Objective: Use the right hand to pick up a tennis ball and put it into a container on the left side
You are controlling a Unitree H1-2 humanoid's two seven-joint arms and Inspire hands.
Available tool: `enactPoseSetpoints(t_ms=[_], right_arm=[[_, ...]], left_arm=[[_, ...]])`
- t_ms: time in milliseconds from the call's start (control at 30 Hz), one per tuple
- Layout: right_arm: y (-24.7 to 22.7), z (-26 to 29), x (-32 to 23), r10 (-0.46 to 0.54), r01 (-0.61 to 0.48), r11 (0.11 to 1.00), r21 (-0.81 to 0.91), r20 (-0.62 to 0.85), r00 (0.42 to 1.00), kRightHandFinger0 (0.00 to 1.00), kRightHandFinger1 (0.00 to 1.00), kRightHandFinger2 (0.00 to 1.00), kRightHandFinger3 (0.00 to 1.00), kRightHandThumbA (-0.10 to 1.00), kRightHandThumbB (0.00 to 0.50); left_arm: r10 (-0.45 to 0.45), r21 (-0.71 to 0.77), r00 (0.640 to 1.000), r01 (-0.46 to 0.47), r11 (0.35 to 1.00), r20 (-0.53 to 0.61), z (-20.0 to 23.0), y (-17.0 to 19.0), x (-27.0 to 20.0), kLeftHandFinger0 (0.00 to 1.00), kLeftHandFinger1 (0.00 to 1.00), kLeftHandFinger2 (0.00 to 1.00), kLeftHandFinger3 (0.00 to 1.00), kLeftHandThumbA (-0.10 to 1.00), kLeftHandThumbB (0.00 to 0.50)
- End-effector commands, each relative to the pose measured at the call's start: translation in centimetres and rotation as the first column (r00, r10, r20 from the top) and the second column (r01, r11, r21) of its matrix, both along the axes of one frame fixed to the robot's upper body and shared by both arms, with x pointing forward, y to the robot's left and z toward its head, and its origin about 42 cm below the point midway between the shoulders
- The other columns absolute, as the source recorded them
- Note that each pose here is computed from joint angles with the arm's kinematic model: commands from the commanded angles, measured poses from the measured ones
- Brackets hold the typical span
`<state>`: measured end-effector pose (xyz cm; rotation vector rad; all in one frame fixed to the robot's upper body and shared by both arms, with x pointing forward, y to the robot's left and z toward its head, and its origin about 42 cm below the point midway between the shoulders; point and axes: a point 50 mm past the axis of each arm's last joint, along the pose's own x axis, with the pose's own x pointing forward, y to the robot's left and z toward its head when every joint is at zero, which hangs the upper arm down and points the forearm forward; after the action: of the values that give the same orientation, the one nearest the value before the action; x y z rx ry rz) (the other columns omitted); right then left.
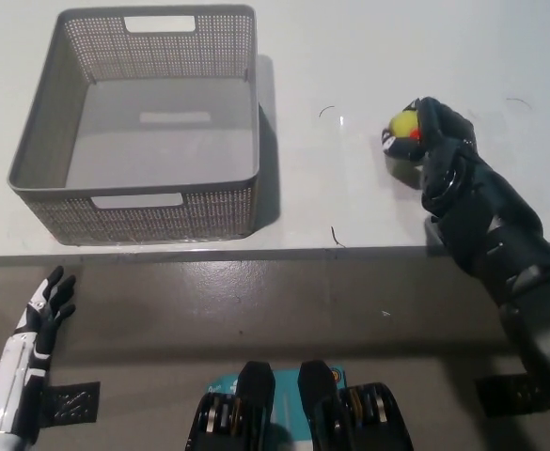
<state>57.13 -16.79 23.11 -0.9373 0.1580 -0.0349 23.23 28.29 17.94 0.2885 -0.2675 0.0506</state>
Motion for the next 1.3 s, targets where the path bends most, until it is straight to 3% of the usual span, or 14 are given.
enactPoseSetpoints(t_ms=[0,67,100,167,233,367,500,533,667,767,833,933,1033,1267], right_arm=[[0.1,4.1,1.0,-0.047,0.018,0.992,0.125,0.233,0.971,0.00,0.01,0.15,0.37,-0.10,0.225],[0.1,4.3,1.0,-0.061,0.016,0.985,0.172,0.260,0.964,0.00,0.02,0.33,0.46,-0.10,0.223],[0.1,4.4,1.0,-0.068,0.015,0.981,0.194,0.269,0.961,0.00,0.05,0.48,0.53,-0.10,0.224],[0.2,4.8,1.1,-0.090,0.021,0.969,0.247,0.275,0.957,0.00,0.13,0.61,0.60,-0.10,0.207],[0.4,5.5,1.2,-0.112,0.004,0.940,0.342,0.296,0.948,0.00,0.19,0.67,0.65,-0.10,0.196],[0.9,7.6,1.6,-0.140,-0.034,0.892,0.451,0.346,0.928,0.00,0.19,0.69,0.66,-0.10,0.172],[3.0,12.4,2.0,-0.146,-0.165,0.784,0.598,0.436,0.888,0.00,0.20,0.67,0.68,-0.10,0.172],[3.9,13.9,2.0,-0.139,-0.203,0.766,0.610,0.465,0.874,0.00,0.22,0.68,0.69,-0.10,0.184],[6.8,17.0,1.3,-0.094,-0.320,0.729,0.605,0.552,0.829,0.00,0.15,0.65,0.70,-0.10,0.177],[9.8,19.1,0.0,-0.031,-0.427,0.703,0.569,0.624,0.781,0.00,0.18,0.68,0.74,-0.10,0.152],[11.8,20.3,-1.0,0.002,-0.491,0.665,0.562,0.657,0.754,0.00,0.22,0.68,0.71,-0.10,0.168],[13.8,21.0,-2.1,0.028,-0.534,0.636,0.557,0.675,0.737,0.00,0.29,0.74,0.73,-0.10,0.176],[16.6,21.8,-3.3,0.060,-0.565,0.611,0.554,0.680,0.731,0.00,0.22,0.66,0.70,-0.10,0.176],[20.8,20.6,-4.5,0.143,-0.596,0.591,0.543,0.657,0.740,0.00,0.25,0.70,0.74,-0.10,0.171]], left_arm=[[0.002,0.012,0.998,-0.003,1.000,0.066,1.2,0.5,-0.1,1.00,1.00,1.00,1.00,1.00,0.220],[0.004,0.011,0.998,-0.005,1.000,0.063,1.1,0.5,-0.1,1.00,1.00,1.00,1.00,1.00,0.225],[0.005,0.015,0.998,-0.006,1.000,0.068,1.2,0.5,0.0,1.00,1.00,1.00,1.00,1.00,0.224],[0.002,0.013,0.997,-0.003,1.000,0.074,1.2,0.5,0.1,1.00,1.00,1.00,1.00,1.00,0.215],[0.002,0.016,0.997,-0.003,1.000,0.073,1.2,0.5,0.0,1.00,1.00,1.00,1.00,1.00,0.212],[-0.003,0.009,0.998,0.002,1.000,0.067,1.1,0.6,0.0,1.00,1.00,1.00,1.00,1.00,0.213],[0.003,0.009,0.998,-0.004,1.000,0.059,1.2,0.7,0.0,1.00,1.00,1.00,1.00,1.00,0.229],[0.006,0.014,0.998,-0.006,1.000,0.060,1.1,0.7,0.0,1.00,1.00,1.00,1.00,1.00,0.229],[0.002,0.013,0.998,-0.003,1.000,0.057,0.8,0.5,-0.1,1.00,1.00,1.00,1.00,1.00,0.212],[0.003,0.019,0.999,-0.004,1.000,0.054,0.5,0.6,-0.2,1.00,1.00,1.00,1.00,1.00,0.206],[-0.005,0.014,0.998,0.004,1.000,0.055,0.5,0.6,-0.2,1.00,1.00,1.00,1.00,1.00,0.203],[-0.007,-0.005,0.999,0.008,1.000,0.041,0.5,0.4,-0.2,1.00,1.00,1.00,1.00,1.00,0.222],[-0.009,-0.004,0.999,0.009,1.000,0.038,0.4,0.3,-0.3,1.00,1.00,1.00,1.00,1.00,0.227],[-0.035,0.028,0.999,0.034,0.999,0.038,0.3,-0.2,0.0,1.00,1.00,1.00,1.00,1.00,0.219]])
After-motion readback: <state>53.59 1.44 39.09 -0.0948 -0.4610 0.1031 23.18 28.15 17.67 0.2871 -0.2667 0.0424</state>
